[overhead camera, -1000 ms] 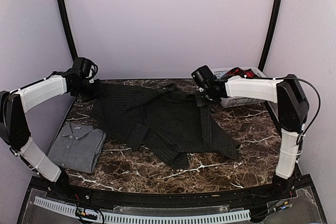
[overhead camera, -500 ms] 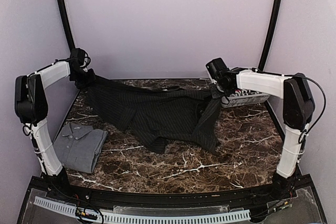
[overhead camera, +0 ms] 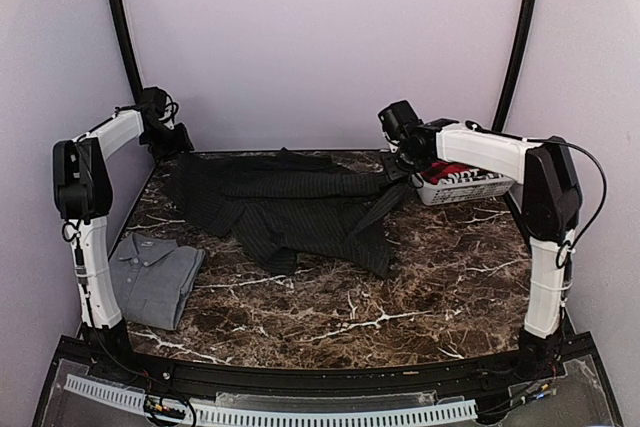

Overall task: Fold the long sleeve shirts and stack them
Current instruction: Adjust the crumpled shirt at the center of the board, then move the crumpled shirt to the center of the board.

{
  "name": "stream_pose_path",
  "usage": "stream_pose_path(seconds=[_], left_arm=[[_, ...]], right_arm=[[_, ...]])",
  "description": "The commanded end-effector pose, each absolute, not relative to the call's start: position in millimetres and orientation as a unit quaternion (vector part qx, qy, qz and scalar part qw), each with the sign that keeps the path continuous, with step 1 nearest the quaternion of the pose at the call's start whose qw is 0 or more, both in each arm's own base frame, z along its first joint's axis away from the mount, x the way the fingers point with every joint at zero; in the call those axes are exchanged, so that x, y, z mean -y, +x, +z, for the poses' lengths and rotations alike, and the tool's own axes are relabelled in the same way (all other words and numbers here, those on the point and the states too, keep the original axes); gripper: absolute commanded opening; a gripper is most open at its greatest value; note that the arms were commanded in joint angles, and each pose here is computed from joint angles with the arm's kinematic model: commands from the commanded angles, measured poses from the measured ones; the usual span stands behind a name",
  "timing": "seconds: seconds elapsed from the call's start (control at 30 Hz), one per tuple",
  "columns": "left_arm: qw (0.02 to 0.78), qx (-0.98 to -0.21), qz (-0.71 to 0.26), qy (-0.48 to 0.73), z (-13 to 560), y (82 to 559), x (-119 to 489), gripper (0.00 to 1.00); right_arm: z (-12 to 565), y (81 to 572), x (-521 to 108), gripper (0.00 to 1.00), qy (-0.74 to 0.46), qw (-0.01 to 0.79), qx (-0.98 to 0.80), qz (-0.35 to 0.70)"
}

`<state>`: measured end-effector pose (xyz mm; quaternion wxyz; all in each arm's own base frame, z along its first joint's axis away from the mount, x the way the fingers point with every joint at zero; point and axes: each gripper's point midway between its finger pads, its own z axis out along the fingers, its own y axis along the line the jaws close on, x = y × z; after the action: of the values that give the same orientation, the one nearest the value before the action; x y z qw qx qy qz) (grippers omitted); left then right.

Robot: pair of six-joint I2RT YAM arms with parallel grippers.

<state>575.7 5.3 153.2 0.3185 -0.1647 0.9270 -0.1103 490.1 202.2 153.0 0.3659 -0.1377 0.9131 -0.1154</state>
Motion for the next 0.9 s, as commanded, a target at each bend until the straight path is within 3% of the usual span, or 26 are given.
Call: stream_pose_path(seconds=[0.0, 0.1, 0.23, 0.53, 0.87], left_arm=[[0.316, -0.927, -0.152, -0.133, 171.9, 574.4, 28.0, 0.53], [0.311, -0.931, -0.155, -0.110, 178.6, 567.9, 52.6, 0.67], [0.309, -0.931, -0.173, -0.091, 187.6, 544.3, 86.7, 0.74], [0.309, -0.917, -0.238, -0.081, 187.2, 448.6, 142.3, 0.78], [0.227, -0.934, -0.266, -0.067, 132.3, 323.7, 182.3, 0.73]], right_arm=[[153.8, 455.6, -256.4, 0.67, -0.186, 0.351, -0.916, -0.056], [147.8, 425.6, -274.5, 0.76, -0.201, 0.338, -0.919, -0.028], [142.4, 380.2, -294.3, 0.78, -0.217, 0.324, -0.921, 0.016], [123.6, 302.1, -307.3, 0.80, -0.208, 0.311, -0.925, 0.064], [92.1, 275.0, -309.5, 0.75, -0.198, 0.291, -0.934, 0.069]])
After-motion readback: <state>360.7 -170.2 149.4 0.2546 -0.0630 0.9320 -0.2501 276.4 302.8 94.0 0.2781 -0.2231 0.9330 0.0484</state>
